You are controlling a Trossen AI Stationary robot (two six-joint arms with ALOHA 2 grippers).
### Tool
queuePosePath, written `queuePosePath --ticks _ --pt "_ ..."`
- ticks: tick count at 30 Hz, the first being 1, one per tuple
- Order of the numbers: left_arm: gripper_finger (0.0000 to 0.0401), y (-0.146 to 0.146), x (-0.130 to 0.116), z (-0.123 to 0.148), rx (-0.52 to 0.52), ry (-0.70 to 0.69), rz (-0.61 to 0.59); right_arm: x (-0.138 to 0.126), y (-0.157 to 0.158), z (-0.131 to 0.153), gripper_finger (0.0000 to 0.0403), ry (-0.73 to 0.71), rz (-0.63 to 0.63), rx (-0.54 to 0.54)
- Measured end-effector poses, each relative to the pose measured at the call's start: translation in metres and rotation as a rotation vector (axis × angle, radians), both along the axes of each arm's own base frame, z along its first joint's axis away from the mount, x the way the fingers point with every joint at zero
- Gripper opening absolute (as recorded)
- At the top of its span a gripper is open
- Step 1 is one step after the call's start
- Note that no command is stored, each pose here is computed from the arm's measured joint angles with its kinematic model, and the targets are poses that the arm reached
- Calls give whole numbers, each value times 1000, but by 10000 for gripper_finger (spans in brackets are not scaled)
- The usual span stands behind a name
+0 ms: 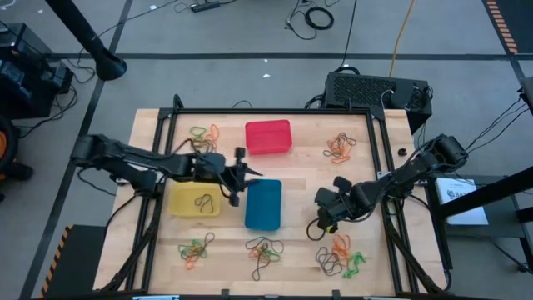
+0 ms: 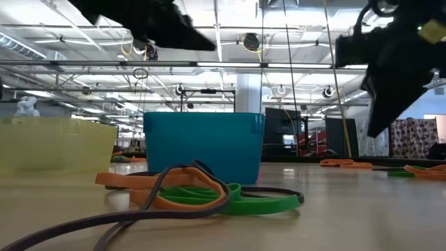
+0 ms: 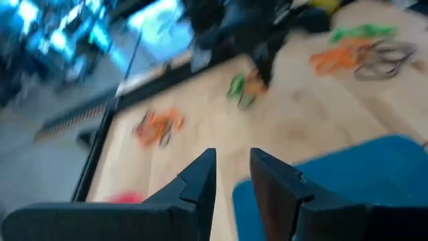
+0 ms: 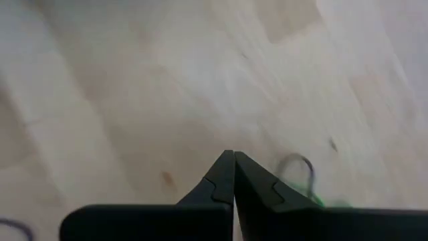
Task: Sort rubber bands into baskets
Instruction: Put the purple rubber band into the yellow bin
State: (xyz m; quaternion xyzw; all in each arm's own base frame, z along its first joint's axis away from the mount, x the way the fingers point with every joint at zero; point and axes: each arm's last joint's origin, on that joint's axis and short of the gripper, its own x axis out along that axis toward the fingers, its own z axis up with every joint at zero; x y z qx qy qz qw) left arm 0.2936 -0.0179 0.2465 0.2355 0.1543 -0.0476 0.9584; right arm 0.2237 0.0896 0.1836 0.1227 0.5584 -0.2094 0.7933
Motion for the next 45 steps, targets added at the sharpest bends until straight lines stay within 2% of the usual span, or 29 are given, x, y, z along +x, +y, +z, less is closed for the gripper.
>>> queuePosePath --ticks 4,7,11,16,19,23,28,33,40,45 --pt "100 1 10 -1 52 -84 -42 -5 -9 -1 0 77 -58 -10" --pt "100 8 18 0 21 -137 -75 -8 -13 -2 0 122 -40 -37" --pt "100 14 38 -12 -87 -93 -142 -8 -15 -2 0 125 -11 -81" --pt "100 14 77 -33 -101 -26 -142 -14 -18 1 0 146 -17 -167" --pt "100 13 107 -40 -107 -15 -143 -27 -19 13 0 87 -94 -258" --pt "100 12 149 -53 -112 49 -140 -50 -15 37 0 -52 -153 -269" --pt "100 8 198 -76 -63 135 -166 -71 -10 62 0 -287 -140 -279" --pt "100 2 239 -96 -50 196 -186 -82 -4 71 0 -367 -92 -235" --pt "100 0 265 -121 9 260 -218 -87 3 71 0 -373 -43 -221" --pt "100 3 271 -118 26 210 -247 -89 6 71 0 -378 -35 -208"
